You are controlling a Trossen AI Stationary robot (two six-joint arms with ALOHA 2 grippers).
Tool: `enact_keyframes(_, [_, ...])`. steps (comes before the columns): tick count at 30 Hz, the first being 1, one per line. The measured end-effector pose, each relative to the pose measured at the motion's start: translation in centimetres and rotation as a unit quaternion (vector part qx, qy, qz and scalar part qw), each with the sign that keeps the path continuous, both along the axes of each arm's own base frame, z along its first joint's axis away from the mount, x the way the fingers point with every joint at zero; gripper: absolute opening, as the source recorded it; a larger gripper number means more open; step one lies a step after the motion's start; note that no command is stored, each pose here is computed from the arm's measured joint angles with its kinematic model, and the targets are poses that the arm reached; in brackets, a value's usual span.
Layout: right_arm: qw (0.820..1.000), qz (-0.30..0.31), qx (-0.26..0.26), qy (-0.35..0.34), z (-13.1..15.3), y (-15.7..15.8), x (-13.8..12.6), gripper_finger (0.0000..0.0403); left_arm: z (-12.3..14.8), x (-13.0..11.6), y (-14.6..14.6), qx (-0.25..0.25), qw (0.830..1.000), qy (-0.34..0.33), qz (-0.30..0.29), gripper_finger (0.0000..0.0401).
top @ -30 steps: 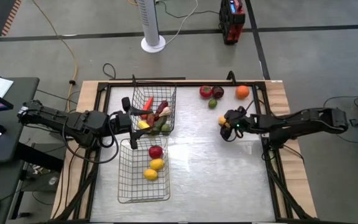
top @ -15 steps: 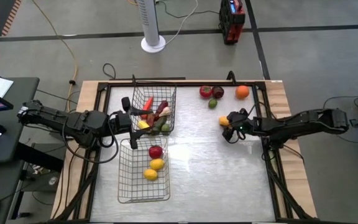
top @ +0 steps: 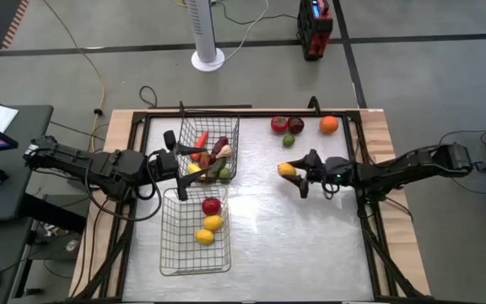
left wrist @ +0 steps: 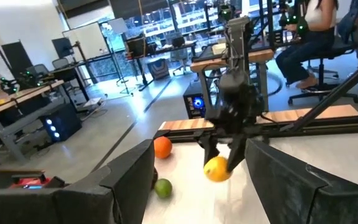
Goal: Sort produce into baskets
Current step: Put the yellow lemon into the gold wire basket
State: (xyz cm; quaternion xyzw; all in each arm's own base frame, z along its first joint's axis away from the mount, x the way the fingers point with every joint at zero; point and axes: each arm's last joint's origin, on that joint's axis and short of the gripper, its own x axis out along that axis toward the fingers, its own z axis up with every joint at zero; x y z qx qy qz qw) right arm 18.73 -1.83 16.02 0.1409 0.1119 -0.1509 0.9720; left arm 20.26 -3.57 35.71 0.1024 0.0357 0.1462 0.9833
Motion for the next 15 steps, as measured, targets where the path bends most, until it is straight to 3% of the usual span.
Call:
enact_keyframes(6, [0.989, 0.064, -0.010, -0.131, 3.3, 2.5, 1.7, 0.0283, 0.2, 0.0, 0.0, -0.001, 1.000, -0.008, 0.000, 0.0242])
enact_keyframes(15, [0.979, 0.140, -0.088, -0.117, 7.0, 6.7, 9.1, 0.0285, 0.4, 0.0, 0.0, -0.001, 1.000, -0.018, 0.000, 0.0242])
